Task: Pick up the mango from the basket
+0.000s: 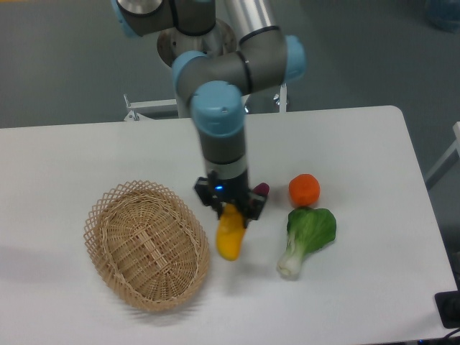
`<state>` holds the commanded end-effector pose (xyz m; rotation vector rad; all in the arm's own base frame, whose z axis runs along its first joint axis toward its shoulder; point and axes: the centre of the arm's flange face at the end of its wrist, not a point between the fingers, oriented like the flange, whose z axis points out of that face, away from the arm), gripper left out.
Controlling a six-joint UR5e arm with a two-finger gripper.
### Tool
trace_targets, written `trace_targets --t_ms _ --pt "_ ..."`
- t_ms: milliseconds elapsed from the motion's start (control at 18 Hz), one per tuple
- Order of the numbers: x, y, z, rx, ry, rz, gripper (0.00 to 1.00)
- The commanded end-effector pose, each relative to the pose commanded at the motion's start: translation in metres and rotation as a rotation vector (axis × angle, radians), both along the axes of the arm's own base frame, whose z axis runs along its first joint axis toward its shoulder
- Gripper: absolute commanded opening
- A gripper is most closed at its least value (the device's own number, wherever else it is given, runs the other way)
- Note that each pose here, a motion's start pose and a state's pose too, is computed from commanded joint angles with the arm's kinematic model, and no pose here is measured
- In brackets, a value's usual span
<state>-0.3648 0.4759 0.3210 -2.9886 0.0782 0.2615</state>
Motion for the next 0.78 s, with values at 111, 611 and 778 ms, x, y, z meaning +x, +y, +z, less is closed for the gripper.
trace_targets --t_ms 111,611,778 --pt "-0.022 -0.019 0.003 -0.010 0.014 -0.045 0.57" --pt "-0.058 -0.047 0.007 0.014 0.016 -0.072 0.57" --pt "-0.057 -0.048 0.005 0.012 0.011 -0.071 0.57"
